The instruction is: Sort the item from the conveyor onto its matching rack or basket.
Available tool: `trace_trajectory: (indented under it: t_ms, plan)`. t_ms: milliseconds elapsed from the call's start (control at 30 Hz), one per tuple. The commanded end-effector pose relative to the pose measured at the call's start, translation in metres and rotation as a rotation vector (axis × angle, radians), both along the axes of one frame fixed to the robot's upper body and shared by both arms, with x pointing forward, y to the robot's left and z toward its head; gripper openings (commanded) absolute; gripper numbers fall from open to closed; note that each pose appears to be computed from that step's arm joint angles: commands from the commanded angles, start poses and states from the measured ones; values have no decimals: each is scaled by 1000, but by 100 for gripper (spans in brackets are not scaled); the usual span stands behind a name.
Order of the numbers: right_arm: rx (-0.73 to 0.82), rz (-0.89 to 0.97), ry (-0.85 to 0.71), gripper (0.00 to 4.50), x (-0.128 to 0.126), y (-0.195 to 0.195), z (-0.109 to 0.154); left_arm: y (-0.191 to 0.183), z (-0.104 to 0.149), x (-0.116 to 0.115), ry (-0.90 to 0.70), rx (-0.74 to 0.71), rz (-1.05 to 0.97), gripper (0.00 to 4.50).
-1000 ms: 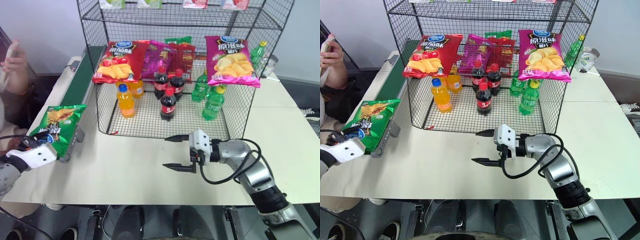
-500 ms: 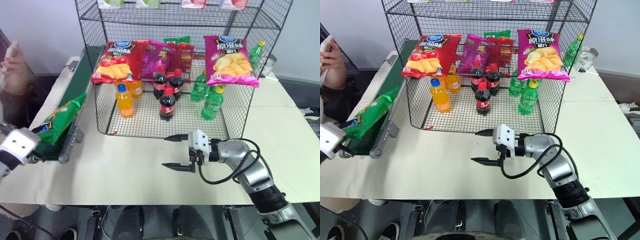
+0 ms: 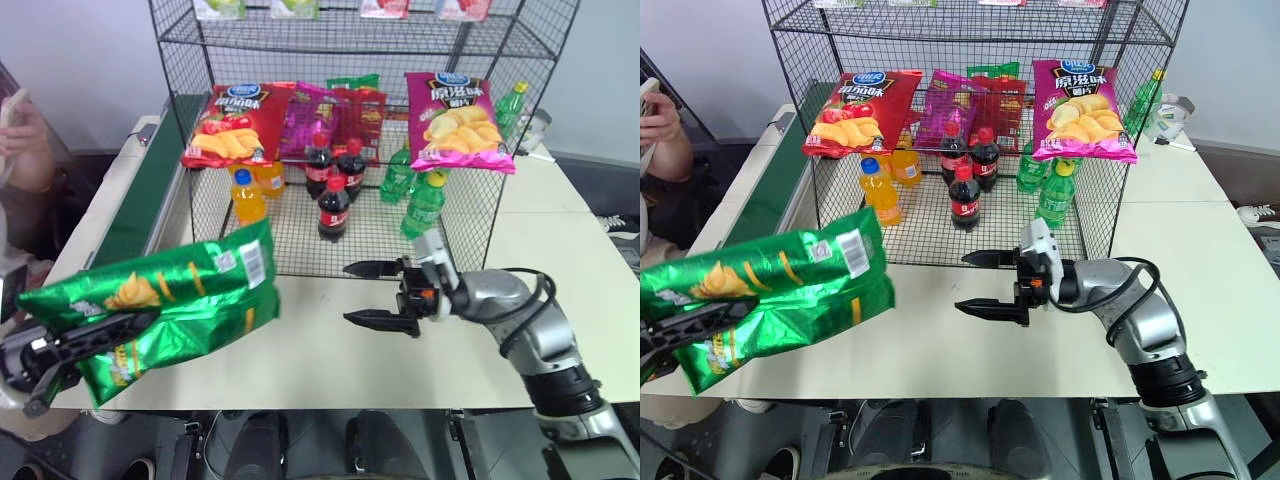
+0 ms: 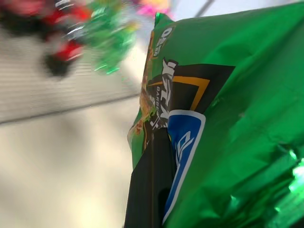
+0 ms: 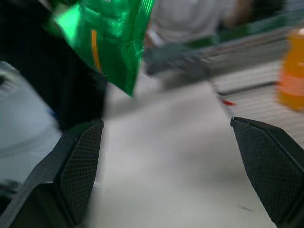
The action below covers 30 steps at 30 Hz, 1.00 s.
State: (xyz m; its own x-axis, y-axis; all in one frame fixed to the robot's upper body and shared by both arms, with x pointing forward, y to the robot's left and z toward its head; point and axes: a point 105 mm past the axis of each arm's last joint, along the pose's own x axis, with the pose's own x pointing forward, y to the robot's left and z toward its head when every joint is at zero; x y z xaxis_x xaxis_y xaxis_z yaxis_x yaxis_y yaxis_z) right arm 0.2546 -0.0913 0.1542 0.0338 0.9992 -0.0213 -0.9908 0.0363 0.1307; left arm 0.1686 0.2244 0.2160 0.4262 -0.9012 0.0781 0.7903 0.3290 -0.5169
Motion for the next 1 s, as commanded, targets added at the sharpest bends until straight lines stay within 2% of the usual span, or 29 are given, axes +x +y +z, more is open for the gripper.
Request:
trace_trajectory:
  t_ms: [33, 133, 267, 600, 967, 1000]
  plan:
    - [49, 116, 75, 450, -16, -1, 20, -22, 3, -3, 62, -141, -123, 9]
    - [87, 157, 151, 450, -20, -2, 31, -35, 2, 0, 99, -200, -194, 9]
    - [128, 186, 167, 450, -21, 10, 40, -48, 5, 8, 102, -232, -260, 9]
    - [212, 295, 255, 450, -36, 29, 59, -63, -2, 23, 102, -223, -316, 9]
    - [160, 294, 332, 450, -33, 43, 54, -73, -20, 35, 28, -141, -271, 9]
    - [159, 292, 337, 424, -32, 44, 54, -73, -20, 35, 24, -139, -272, 3]
